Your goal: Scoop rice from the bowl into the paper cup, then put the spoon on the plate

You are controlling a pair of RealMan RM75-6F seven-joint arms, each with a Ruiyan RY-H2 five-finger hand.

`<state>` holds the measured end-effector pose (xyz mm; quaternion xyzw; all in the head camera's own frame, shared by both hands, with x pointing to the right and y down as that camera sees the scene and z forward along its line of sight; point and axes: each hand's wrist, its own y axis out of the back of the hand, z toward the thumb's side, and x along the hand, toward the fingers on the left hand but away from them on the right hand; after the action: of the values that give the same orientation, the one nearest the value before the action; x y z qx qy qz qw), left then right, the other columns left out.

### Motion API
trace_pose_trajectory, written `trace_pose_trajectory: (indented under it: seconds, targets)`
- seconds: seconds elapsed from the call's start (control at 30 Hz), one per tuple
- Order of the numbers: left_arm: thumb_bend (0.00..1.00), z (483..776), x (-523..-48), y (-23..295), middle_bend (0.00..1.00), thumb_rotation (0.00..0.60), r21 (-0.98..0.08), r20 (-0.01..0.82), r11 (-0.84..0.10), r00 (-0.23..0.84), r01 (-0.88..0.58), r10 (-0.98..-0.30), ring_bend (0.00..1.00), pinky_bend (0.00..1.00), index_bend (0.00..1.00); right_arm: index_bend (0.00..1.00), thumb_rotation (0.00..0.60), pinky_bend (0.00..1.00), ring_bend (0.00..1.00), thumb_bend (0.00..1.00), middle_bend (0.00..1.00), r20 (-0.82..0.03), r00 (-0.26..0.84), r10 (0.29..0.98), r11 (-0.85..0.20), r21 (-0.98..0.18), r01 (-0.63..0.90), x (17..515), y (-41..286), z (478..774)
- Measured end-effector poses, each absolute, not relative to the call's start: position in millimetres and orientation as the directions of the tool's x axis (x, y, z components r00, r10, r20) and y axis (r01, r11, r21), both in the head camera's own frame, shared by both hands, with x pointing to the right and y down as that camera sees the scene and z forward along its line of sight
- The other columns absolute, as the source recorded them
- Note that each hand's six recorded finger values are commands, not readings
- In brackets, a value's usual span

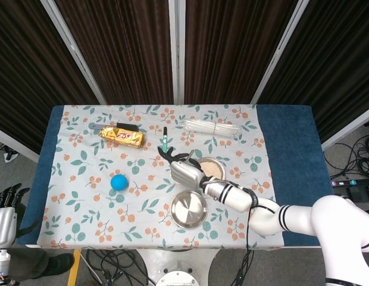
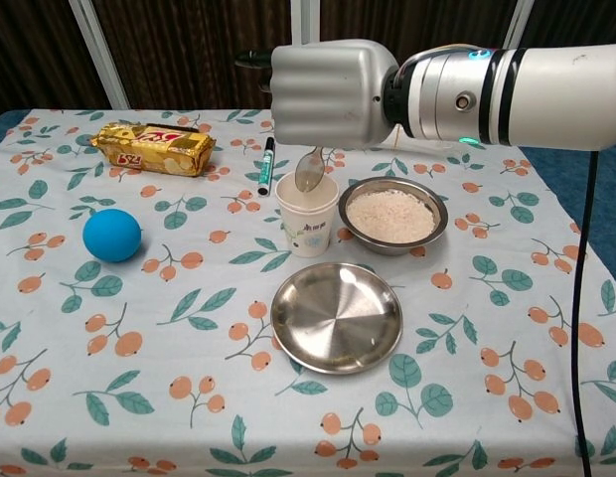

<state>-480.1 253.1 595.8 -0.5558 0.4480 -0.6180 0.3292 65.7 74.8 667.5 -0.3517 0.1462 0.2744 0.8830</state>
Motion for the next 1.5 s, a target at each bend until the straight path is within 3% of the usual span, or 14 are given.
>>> trace_pose_trajectory:
  seconds: [0.17, 0.47, 0.77, 1.0, 1.13, 1.37, 1.5]
  targets:
    - [0.13, 595.8, -480.4, 253.6, 0.21, 0.600, -0.920, 0.392, -0.381, -0.166, -0.094, -0.905, 0.13, 0.15, 0.25, 0.62, 0.600, 0.00, 0.27, 0.33, 0.60, -0.425, 0.806, 0.413, 0.590, -0.550, -0.592, 65.3, 71.2, 664.8]
    - [0.13, 595.4, -479.3, 251.3, 0.21, 0.600, -0.921, 0.389, -0.379, -0.157, -0.093, -0.908, 0.13, 0.15, 0.25, 0.62, 0.600, 0.00, 0.27, 0.33, 0.60, -0.377, 0.780, 0.499, 0.426, -0.678, -0.600, 82.3, 61.6, 647.0]
    - [0.13, 593.7, -477.9, 249.8, 0.21, 0.600, -0.922, 0.387, -0.377, -0.151, -0.090, -0.910, 0.13, 0.15, 0.25, 0.62, 0.600, 0.00, 0.27, 0.33, 0.60, -0.385, 0.737, 0.555, 0.092, -0.853, -0.514, 114.4, 77.2, 636.6]
    - [0.13, 591.5, -477.3, 250.6, 0.21, 0.600, -0.923, 0.384, -0.374, -0.151, -0.089, -0.911, 0.13, 0.15, 0.25, 0.62, 0.600, 0.00, 0.24, 0.33, 0.60, -0.438, 0.735, 0.518, -0.189, -0.897, -0.401, 131.9, 113.8, 645.2]
    - [0.13, 591.1, -477.6, 252.1, 0.21, 0.600, -0.923, 0.383, -0.373, -0.153, -0.092, -0.911, 0.13, 0.15, 0.25, 0.61, 0.600, 0.00, 0.22, 0.33, 0.59, -0.452, 0.752, 0.481, -0.241, -0.892, -0.382, 132.4, 138.2, 657.8]
    - [0.13, 592.6, -479.5, 256.1, 0.21, 0.600, -0.922, 0.387, -0.375, -0.158, -0.102, -0.909, 0.13, 0.15, 0.25, 0.59, 0.600, 0.00, 0.20, 0.33, 0.57, -0.467, 0.744, 0.478, -0.287, -0.883, -0.370, 131.8, 161.4, 684.5]
    - [0.13, 593.3, -480.3, 258.0, 0.21, 0.600, -0.923, 0.383, -0.370, -0.163, -0.106, -0.909, 0.13, 0.15, 0.25, 0.50, 0.600, 0.00, 0.14, 0.30, 0.51, -0.480, 0.741, 0.469, -0.284, -0.877, -0.388, 133.1, 172.3, 697.8]
